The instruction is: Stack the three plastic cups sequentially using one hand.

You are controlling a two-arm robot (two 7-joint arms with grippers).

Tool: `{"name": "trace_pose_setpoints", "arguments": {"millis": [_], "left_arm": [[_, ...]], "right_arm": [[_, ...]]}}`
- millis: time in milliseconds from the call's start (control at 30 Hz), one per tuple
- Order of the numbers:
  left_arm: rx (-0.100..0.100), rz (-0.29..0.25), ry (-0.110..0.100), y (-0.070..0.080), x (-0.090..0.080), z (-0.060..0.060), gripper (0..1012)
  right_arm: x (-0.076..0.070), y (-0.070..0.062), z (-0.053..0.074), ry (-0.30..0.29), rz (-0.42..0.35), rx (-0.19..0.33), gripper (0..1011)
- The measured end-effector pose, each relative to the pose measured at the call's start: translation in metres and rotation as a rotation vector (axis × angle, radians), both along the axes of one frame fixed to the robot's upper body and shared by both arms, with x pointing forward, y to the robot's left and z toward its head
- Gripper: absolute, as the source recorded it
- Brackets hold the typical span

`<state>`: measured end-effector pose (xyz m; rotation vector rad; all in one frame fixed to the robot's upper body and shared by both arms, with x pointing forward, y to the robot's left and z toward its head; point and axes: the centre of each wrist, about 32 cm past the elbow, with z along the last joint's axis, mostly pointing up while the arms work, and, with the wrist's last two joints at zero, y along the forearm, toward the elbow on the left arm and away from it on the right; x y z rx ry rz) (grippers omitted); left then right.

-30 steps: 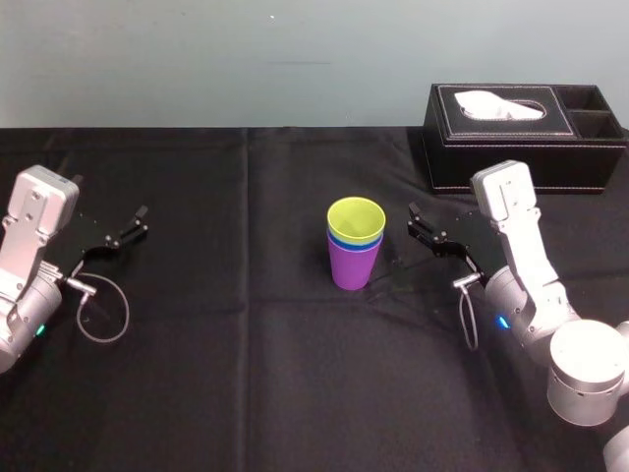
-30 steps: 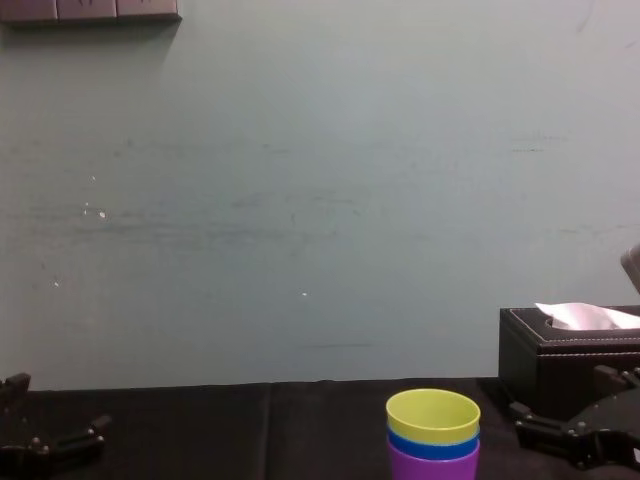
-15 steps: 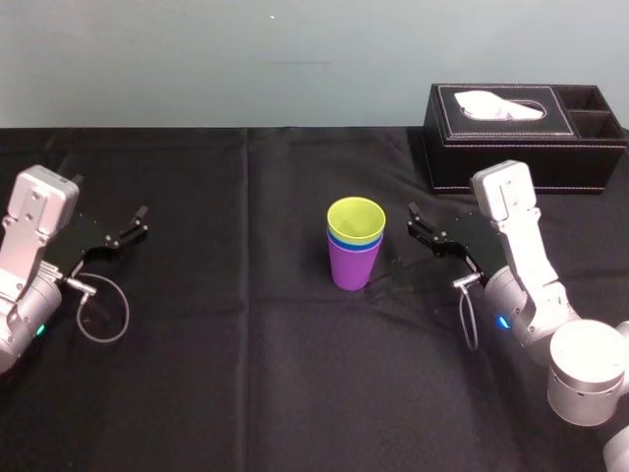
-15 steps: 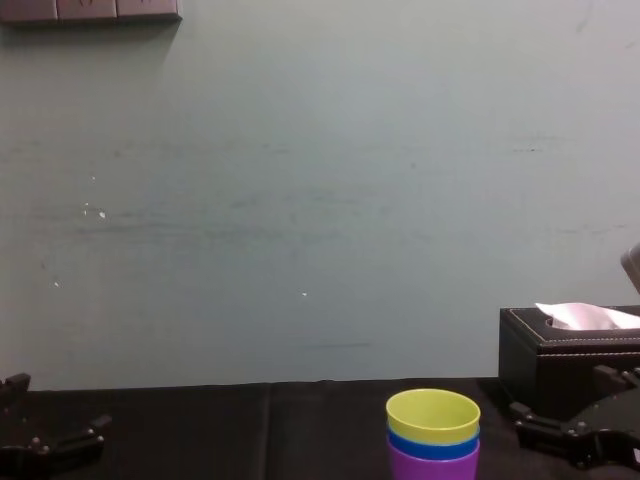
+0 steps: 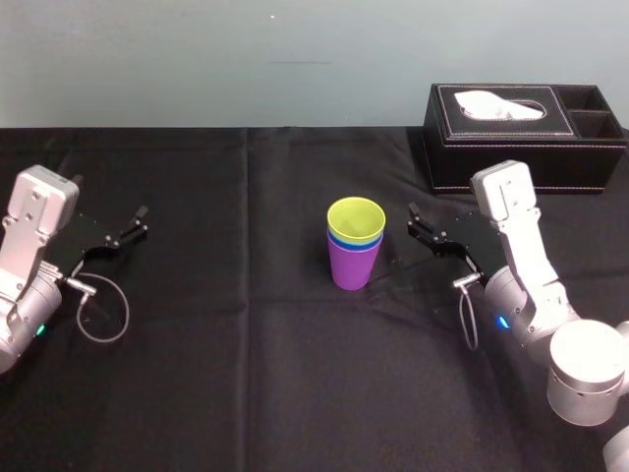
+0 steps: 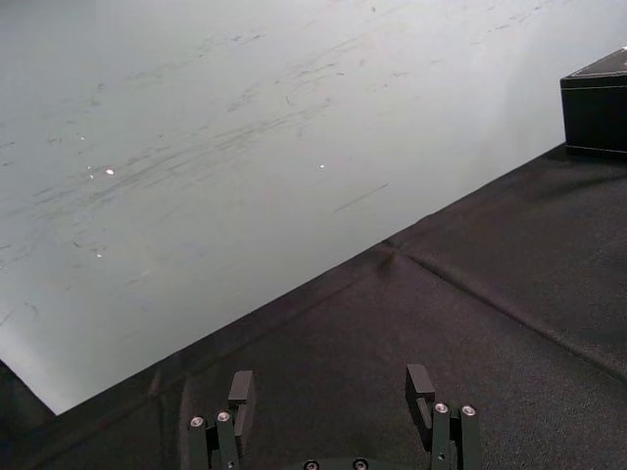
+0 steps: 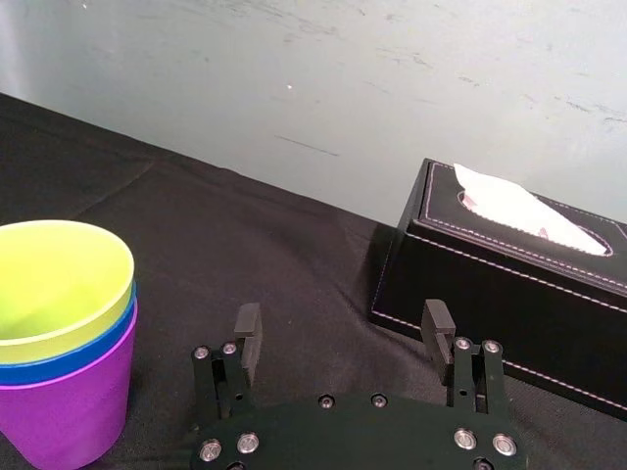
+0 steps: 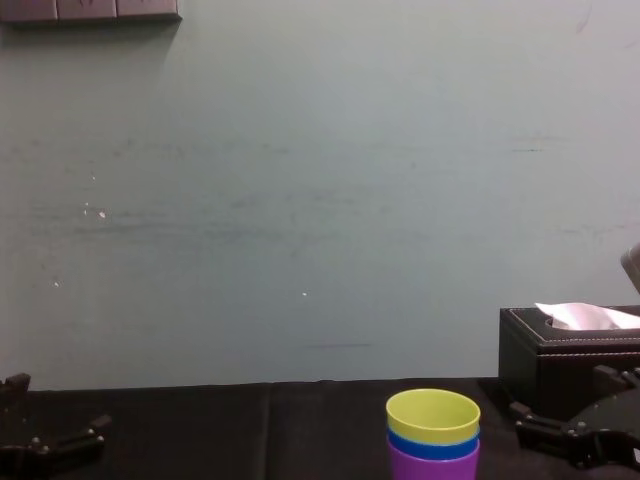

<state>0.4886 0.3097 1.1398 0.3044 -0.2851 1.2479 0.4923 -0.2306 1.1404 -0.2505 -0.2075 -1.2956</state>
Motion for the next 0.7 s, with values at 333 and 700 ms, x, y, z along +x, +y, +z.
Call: {"name": "trace_pose_setpoints", "arguments": {"millis": [333, 700], "left_arm": [[0.000, 0.000, 0.000, 0.0000, 0.0000, 0.0000, 1011], [0.000, 0.000, 0.000, 0.0000, 0.0000, 0.0000, 1011]], "right_arm": [[0.0000, 0.0000, 0.0000, 0.000, 0.000, 0.000, 1003], [0.0000, 0.0000, 0.0000, 0.000, 0.000, 0.000, 1003]]}}
